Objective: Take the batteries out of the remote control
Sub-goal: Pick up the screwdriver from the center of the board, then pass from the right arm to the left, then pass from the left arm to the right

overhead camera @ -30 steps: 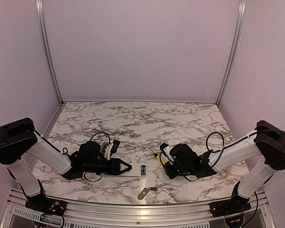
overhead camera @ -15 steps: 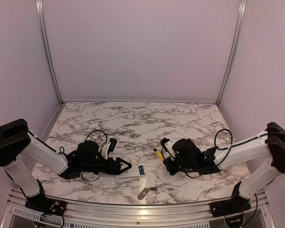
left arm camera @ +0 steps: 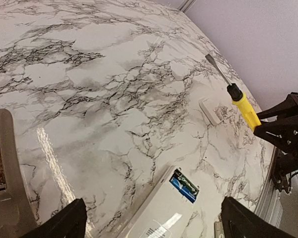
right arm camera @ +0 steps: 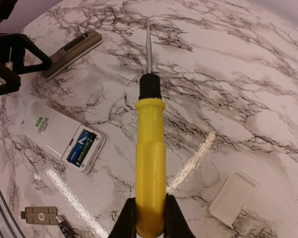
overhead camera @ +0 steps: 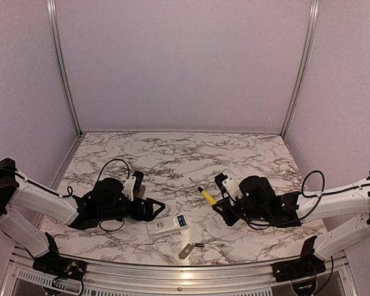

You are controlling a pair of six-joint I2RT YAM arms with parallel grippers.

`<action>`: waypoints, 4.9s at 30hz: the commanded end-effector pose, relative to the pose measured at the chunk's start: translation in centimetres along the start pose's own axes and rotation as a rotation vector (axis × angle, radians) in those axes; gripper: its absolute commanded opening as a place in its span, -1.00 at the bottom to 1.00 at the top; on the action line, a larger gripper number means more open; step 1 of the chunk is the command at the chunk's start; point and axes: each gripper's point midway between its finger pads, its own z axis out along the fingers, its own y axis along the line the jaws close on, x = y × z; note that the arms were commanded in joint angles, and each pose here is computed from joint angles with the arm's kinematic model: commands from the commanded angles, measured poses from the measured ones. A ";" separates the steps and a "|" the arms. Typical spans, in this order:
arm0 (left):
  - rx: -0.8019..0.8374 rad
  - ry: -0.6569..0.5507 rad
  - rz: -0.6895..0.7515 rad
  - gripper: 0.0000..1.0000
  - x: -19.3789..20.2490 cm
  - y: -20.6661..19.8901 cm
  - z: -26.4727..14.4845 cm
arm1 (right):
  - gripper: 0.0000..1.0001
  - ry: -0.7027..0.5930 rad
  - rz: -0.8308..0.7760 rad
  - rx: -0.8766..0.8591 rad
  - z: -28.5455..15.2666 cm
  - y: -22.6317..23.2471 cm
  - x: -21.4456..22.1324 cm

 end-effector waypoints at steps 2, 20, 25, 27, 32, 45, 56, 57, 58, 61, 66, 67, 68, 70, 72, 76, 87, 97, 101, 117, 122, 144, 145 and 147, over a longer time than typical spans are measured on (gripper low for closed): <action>0.112 -0.047 0.120 0.88 -1.3 -2.5 -1.1 | -1.00 -0.081 -0.023 -0.189 -1.6 3.0 -1.6; 0.564 -0.082 0.494 0.77 -1.1 -9.9 -3.6 | -1.00 -0.079 -0.062 -0.631 -4.5 10.3 -2.4; 0.671 -0.050 0.561 0.63 -0.8 -11.5 -4.3 | -1.00 -0.063 -0.060 -0.689 -4.8 11.4 -2.0; 0.696 -0.031 0.583 0.52 -0.6 -11.9 -4.3 | -1.00 -0.057 -0.063 -0.705 -4.8 11.8 -2.0; 0.720 0.001 0.595 0.14 -0.2 -12.1 -3.7 | -1.00 -0.045 -0.077 -0.722 -4.7 12.4 -2.0; 0.782 0.031 0.604 -0.59 0.3 -12.8 -3.8 | -1.00 -0.039 -0.089 -0.721 -4.8 12.6 -2.0; 0.839 0.054 0.600 0.11 0.7 -13.4 -4.3 | -1.00 -0.045 -0.099 -0.728 -5.0 12.9 -2.2; 0.844 0.057 0.598 0.18 0.7 -13.4 -4.3 | -1.00 -0.047 -0.101 -0.731 -5.1 13.0 -2.3; 0.851 0.063 0.596 0.21 0.8 -13.5 -4.2 | -1.00 -0.046 -0.104 -0.733 -5.1 13.1 -2.3; 0.862 0.078 0.586 0.22 1.0 -13.6 -3.9 | -1.00 -0.048 -0.110 -0.733 -5.0 13.2 -2.4; 0.871 0.085 0.574 -0.16 0.9 -13.8 -3.6 | -1.00 -0.049 -0.116 -0.735 -5.0 13.3 -2.5; 0.871 0.081 0.571 -0.26 0.8 -13.8 -3.6 | -1.00 -0.047 -0.118 -0.736 -5.0 13.3 -2.5; 0.871 0.078 0.569 -0.32 0.7 -13.8 -3.6 | -1.00 -0.044 -0.118 -0.737 -4.9 13.4 -2.4; 0.877 0.072 0.567 -0.36 0.7 -14.0 -3.8 | -1.00 -0.041 -0.119 -0.739 -4.9 13.5 -2.4; 0.877 0.071 0.564 -0.37 0.6 -14.0 -3.8 | -1.00 -0.035 -0.120 -0.741 -4.7 13.5 -2.2; 0.876 0.079 0.562 -0.67 0.9 -13.8 -3.7 | -1.00 -0.025 -0.125 -0.744 -4.5 13.7 -2.0; 0.852 0.026 0.526 -1.00 0.0 -13.9 -4.1 | -0.45 -0.101 -0.116 -0.659 -4.4 12.7 -4.0; 0.891 -0.059 0.476 -1.00 -1.7 -15.0 -5.8 | 0.97 -0.321 -0.028 -0.623 -6.8 11.6 -7.7; 0.911 -0.105 0.446 -1.00 -2.9 -15.8 -6.6 | 0.97 -0.423 0.021 -0.637 -7.8 11.4 -9.2; 0.972 -0.200 0.388 -1.00 -5.7 -18.1 -8.6 | 0.60 -0.551 0.056 -0.780 -9.4 14.2 -11.9; 0.975 -0.196 0.381 -1.00 -5.9 -18.4 -8.4 | 0.31 -0.538 0.045 -0.804 -8.8 15.3 -12.1; 0.945 -0.223 0.384 -1.00 -6.1 -18.0 -8.4 | -0.45 -0.536 0.048 -0.826 -7.5 16.6 -12.8; 0.945 -0.224 0.385 -1.00 -6.1 -18.0 -8.4 | -0.47 -0.538 0.048 -0.825 -7.6 16.6 -12.9; 0.942 -0.227 0.385 -1.00 -6.2 -18.0 -8.4 | -0.50 -0.532 0.049 -0.822 -7.4 16.5 -12.8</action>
